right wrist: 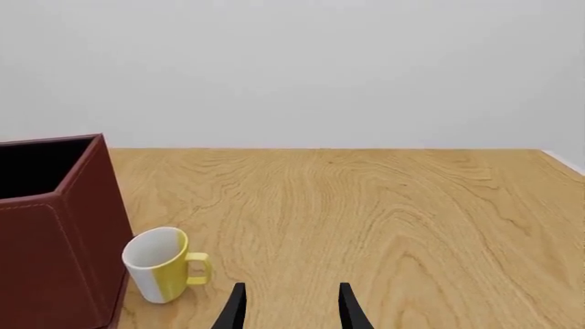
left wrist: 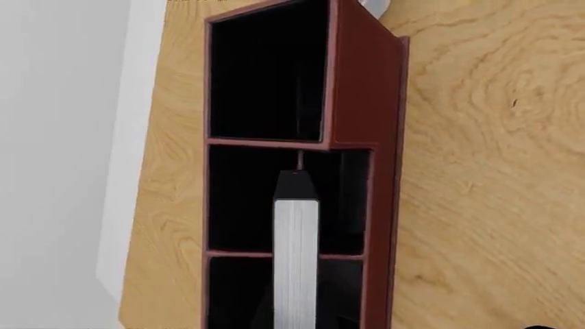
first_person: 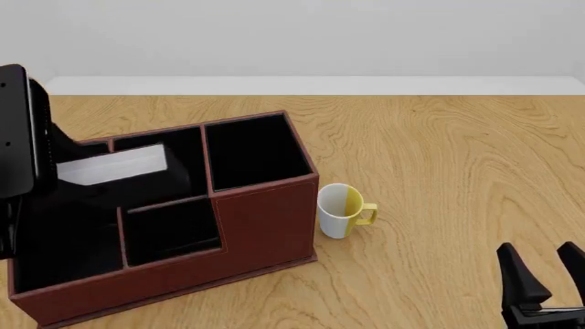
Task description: Pick up the book and place it in the front compartment of the caddy.
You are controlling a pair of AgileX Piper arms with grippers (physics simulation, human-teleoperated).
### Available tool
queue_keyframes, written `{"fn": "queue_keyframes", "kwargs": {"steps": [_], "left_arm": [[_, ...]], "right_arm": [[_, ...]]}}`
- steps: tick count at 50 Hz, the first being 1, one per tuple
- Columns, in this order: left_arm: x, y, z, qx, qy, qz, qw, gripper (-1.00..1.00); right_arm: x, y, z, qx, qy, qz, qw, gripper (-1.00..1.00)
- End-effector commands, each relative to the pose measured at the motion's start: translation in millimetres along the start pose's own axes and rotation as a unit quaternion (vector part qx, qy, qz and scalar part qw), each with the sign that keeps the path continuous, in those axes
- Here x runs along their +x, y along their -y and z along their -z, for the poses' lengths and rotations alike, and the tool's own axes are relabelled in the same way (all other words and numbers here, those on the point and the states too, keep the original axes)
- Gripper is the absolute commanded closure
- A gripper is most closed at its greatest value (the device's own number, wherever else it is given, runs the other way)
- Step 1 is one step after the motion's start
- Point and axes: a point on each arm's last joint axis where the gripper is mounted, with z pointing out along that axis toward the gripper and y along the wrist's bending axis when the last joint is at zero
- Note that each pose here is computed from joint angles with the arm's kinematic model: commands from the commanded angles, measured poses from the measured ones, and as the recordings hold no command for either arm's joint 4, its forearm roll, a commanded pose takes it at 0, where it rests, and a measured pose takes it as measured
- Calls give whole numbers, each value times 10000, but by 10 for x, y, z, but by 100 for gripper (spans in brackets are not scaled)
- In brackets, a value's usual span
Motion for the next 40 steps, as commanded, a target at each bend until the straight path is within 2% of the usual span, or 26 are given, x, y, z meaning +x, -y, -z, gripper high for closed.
{"fn": "queue_keyframes", "kwargs": {"steps": [1, 5, 9, 10, 15, 16, 22, 27, 33, 34, 38, 39, 40], "left_arm": [[-26, -94, -22, -147, 8, -101, 9998, 100], [-58, -161, -56, -185, 14, -10, 9998, 100], [-46, -147, -125, -170, 0, -63, 9998, 100], [-101, -181, -104, -185, 81, 59, 9998, 100], [18, -131, -277, -149, -113, -45, 9998, 100], [-73, -158, -228, -141, 28, 125, 9998, 100], [13, -143, -308, -153, -111, 26, 9998, 100], [-48, -217, -300, -226, -33, 202, 9995, 100], [45, -156, -393, -184, -161, 44, 9997, 100], [-13, -220, -367, -243, -87, 192, 9995, 100], [-43, -240, -347, -253, -49, 162, 9995, 100], [17, -209, -394, -225, -142, 36, 9996, 100], [4, -234, -414, -245, -129, 119, 9995, 100]], "right_arm": [[-1, 4, -14, 32, -3, 9, 10000, -100], [-2, 5, -21, 40, -7, 22, 10000, -100], [0, 6, -34, 46, -22, 18, 10000, -100], [0, 5, -31, 40, -17, 41, 10000, -100], [5, 5, -45, 38, -52, 32, 10000, -100], [5, 6, -53, 46, -63, 27, 10000, -100], [7, 7, -57, 47, -77, 40, 10000, -100], [6, 7, -64, 53, -89, 40, 9999, -100], [6, 10, -70, 69, -95, 47, 9999, -100], [7, 10, -68, 72, -89, 49, 9999, -100], [8, 10, -62, 70, -89, 55, 9999, -100], [9, 9, -59, 67, -89, 61, 9999, -100], [9, 9, -58, 62, -90, 63, 9999, -100]]}}
